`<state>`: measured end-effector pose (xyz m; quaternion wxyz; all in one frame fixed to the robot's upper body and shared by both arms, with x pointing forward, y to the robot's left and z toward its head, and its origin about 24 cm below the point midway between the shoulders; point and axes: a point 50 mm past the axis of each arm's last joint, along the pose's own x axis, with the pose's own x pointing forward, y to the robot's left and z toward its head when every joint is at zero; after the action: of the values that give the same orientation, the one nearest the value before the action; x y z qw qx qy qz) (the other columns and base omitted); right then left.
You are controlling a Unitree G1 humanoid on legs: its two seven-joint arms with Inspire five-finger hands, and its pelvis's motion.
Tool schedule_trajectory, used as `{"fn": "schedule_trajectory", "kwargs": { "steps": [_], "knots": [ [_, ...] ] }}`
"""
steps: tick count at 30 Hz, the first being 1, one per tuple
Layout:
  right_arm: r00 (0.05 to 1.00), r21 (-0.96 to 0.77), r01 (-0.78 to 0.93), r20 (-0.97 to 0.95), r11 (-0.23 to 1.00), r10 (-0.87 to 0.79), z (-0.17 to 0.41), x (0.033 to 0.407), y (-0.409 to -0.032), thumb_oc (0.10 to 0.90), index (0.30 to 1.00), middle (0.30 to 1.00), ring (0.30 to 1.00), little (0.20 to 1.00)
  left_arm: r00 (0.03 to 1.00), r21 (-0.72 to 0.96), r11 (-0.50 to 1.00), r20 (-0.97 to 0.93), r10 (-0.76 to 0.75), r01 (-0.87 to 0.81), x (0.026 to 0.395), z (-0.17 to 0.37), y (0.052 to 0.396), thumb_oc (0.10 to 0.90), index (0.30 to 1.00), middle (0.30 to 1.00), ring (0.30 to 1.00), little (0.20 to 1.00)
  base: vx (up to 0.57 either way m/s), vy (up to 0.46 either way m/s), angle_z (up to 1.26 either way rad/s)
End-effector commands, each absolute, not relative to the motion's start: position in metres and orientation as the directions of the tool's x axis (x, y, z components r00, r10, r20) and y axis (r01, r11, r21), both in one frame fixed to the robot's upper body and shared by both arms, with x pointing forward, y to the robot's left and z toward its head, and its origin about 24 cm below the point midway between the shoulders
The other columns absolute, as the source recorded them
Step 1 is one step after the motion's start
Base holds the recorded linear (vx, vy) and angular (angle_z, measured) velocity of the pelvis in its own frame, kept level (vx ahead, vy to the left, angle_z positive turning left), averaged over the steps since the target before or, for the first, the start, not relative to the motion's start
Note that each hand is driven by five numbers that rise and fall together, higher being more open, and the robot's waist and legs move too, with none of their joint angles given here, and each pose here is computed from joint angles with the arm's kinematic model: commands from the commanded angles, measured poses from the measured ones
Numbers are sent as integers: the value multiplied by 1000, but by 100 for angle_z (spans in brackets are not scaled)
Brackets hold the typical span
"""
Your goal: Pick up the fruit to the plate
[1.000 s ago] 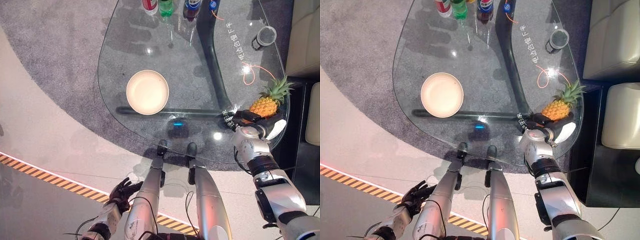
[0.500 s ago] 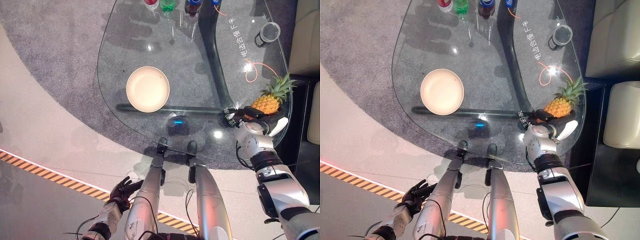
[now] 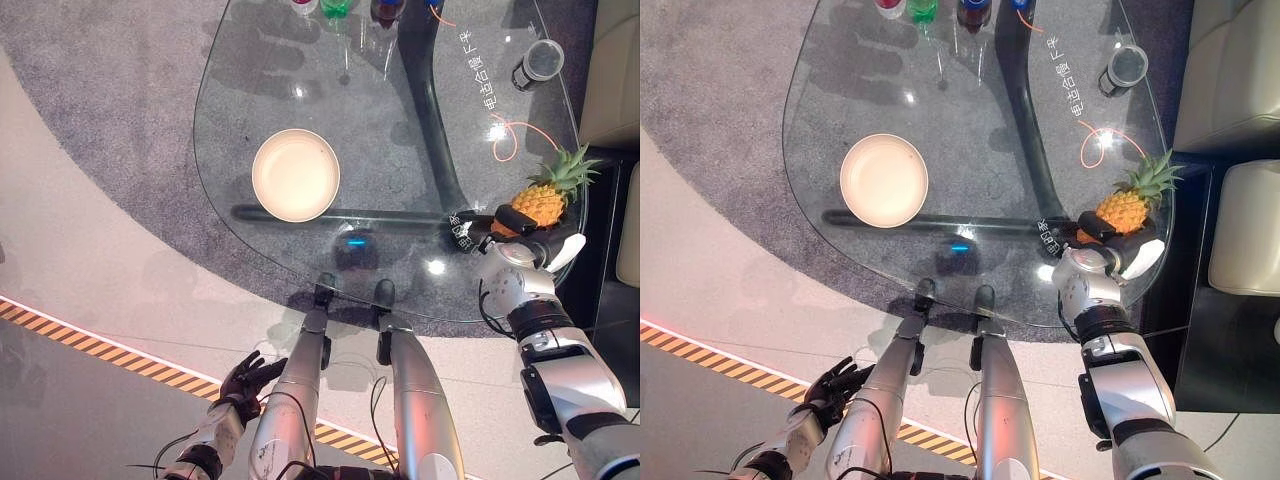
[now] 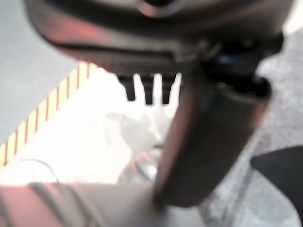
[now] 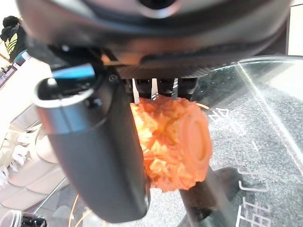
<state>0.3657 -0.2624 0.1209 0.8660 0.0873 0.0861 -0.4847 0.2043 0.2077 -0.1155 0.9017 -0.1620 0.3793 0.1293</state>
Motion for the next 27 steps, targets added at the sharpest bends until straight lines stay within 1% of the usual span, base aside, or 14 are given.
{"fn": "schedule_trajectory", "kwargs": {
  "steps": [1,10,14,20,27],
  "knots": [
    [550,88,835,-133,543,-825,147,370,-274,100,300,300,300,200,657,-221,923,-753,44,-315,184,-127,193,800,900,900,900,900,0,0,0],
    [567,110,823,-112,557,-816,150,370,-277,100,300,300,300,200,673,-224,918,-738,60,-327,189,-123,195,800,900,900,900,900,0,0,0],
    [587,146,804,-47,576,-808,157,368,-275,100,300,300,300,200,679,-218,909,-729,90,-355,189,-122,200,800,900,900,900,900,0,0,0],
    [626,209,748,91,630,-774,179,364,-258,100,300,300,300,200,694,-226,892,-709,125,-391,193,-118,207,800,900,900,900,900,-5,-1,0],
    [663,271,672,196,689,-723,193,352,-241,100,300,300,300,200,704,-235,883,-696,139,-407,193,-117,213,800,900,900,900,900,-11,-28,0]
  ]
}}
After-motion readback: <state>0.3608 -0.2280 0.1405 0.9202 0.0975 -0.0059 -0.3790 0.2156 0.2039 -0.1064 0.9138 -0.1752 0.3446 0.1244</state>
